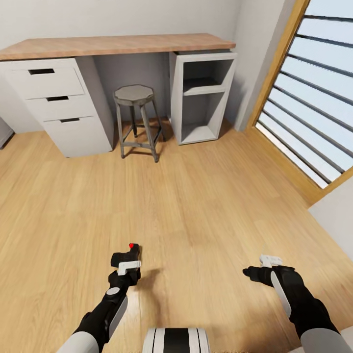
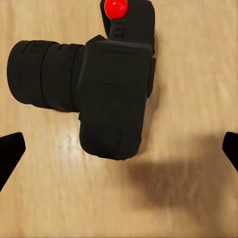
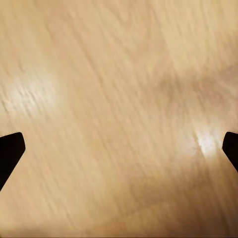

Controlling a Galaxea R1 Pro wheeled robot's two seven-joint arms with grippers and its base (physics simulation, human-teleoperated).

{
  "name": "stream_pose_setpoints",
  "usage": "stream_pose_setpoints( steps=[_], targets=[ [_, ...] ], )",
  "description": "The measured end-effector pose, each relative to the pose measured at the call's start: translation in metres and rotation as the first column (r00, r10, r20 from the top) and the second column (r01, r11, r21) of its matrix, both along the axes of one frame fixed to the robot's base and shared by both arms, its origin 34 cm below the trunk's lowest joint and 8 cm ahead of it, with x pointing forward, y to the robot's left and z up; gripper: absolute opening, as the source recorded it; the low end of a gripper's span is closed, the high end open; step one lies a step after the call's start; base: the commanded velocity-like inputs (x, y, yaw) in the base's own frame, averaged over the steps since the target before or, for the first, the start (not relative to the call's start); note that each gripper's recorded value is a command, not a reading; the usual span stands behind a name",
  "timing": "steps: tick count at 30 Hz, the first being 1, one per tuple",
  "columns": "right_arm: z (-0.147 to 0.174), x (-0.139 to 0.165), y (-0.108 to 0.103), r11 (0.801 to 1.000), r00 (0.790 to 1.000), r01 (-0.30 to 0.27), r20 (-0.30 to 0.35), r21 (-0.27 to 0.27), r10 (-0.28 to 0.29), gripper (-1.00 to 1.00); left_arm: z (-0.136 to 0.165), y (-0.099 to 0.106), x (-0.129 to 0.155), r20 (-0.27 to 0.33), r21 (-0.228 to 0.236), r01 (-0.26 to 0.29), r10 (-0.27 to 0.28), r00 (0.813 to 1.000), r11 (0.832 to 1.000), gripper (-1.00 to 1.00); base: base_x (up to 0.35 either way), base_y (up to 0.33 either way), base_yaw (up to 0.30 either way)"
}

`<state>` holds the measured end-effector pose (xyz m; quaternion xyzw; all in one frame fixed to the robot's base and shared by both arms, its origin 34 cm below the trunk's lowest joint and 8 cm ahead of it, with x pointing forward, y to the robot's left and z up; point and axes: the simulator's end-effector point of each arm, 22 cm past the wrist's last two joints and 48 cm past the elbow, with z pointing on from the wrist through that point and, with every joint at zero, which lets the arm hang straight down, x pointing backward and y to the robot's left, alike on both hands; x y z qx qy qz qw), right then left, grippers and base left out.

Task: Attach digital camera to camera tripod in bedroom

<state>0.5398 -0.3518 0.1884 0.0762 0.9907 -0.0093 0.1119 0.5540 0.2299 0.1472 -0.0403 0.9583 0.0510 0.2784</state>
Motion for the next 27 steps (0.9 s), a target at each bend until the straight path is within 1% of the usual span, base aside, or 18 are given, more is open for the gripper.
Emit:
stream_pose_setpoints(
  steps=[2, 3, 8, 17, 27],
  targets=[
    [-0.004, -0.003, 0.001, 1.000, 1.000, 0.000, -0.009, 0.003, 0.000, 1.00, -0.003, 0.000, -0.001, 0.007, 0.000, -0.002, 0.002, 1.000, 1.000, 1.00, 0.000, 0.000, 0.000],
    [-0.006, -0.004, 0.001, 1.000, 1.000, -0.001, -0.014, 0.005, 0.001, 1.00, -0.003, 0.001, 0.000, 0.019, 0.000, -0.004, 0.004, 1.000, 1.000, 1.00, 0.000, 0.000, 0.000],
    [-0.016, -0.011, 0.002, 1.000, 0.999, -0.002, -0.036, 0.007, 0.002, 1.00, -0.011, 0.000, -0.005, 0.035, 0.003, -0.002, 0.002, 0.999, 1.000, 1.00, 0.000, 0.000, 0.000],
    [-0.033, -0.023, 0.001, 1.000, 0.997, -0.002, -0.072, 0.006, 0.002, 1.00, -0.030, 0.000, -0.020, 0.008, 0.011, 0.012, -0.012, 1.000, 1.000, 1.00, 0.000, 0.000, 0.000],
    [-0.050, -0.038, 0.001, 1.000, 0.993, -0.002, -0.119, 0.005, 0.003, 1.00, -0.049, 0.002, -0.036, -0.032, 0.016, 0.015, -0.014, 0.999, 1.000, 1.00, 0.000, 0.000, 0.000]
  ],
)
